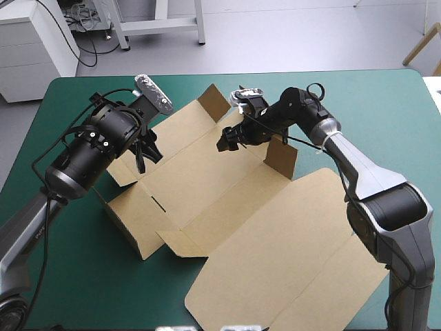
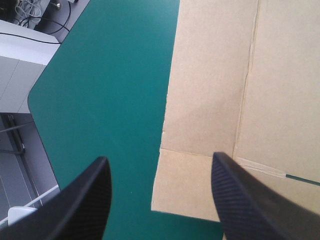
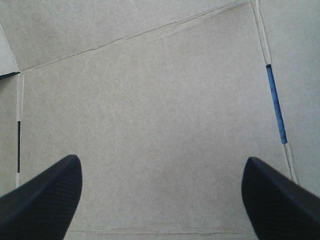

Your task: Fold the box

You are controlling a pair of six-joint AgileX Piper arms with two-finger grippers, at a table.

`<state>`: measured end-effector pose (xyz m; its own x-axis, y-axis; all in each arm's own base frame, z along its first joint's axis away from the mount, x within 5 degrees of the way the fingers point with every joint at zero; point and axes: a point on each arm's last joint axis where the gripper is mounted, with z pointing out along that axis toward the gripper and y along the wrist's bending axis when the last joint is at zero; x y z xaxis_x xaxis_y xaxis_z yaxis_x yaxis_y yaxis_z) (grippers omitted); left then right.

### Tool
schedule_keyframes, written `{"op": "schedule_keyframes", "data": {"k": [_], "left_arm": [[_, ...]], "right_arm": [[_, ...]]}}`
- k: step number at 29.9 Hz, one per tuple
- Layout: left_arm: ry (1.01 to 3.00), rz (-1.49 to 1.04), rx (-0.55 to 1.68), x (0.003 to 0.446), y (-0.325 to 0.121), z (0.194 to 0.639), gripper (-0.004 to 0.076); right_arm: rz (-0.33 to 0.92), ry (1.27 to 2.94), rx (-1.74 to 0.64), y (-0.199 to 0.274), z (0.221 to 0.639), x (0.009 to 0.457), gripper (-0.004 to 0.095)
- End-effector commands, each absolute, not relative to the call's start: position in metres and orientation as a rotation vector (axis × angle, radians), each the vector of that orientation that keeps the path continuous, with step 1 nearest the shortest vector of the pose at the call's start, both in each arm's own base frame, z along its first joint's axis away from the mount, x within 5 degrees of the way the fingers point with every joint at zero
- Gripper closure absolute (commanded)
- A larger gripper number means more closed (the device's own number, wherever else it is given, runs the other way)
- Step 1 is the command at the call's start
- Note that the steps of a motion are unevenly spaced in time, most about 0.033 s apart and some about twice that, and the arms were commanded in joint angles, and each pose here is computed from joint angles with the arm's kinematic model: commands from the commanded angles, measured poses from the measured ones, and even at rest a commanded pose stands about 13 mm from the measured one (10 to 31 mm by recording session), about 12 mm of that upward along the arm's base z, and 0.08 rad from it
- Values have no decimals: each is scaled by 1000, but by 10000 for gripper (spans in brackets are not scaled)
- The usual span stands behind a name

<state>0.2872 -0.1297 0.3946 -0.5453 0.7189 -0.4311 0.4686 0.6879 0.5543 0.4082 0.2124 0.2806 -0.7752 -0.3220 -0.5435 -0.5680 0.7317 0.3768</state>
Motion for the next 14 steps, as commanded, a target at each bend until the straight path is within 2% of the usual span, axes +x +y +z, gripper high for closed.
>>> {"op": "schedule_keyframes", "data": {"k": [1, 6, 14], "left_arm": [[2153, 488, 856, 282, -126, 418, 304], [2153, 488, 856, 282, -126, 418, 304], [2156, 490, 856, 281, -125, 418, 304]], "right_arm": [[765, 2371, -680, 209, 320, 401, 126], [713, 2377, -732, 206, 327, 399, 126], [679, 2344, -788, 191, 363, 399, 126]]}}
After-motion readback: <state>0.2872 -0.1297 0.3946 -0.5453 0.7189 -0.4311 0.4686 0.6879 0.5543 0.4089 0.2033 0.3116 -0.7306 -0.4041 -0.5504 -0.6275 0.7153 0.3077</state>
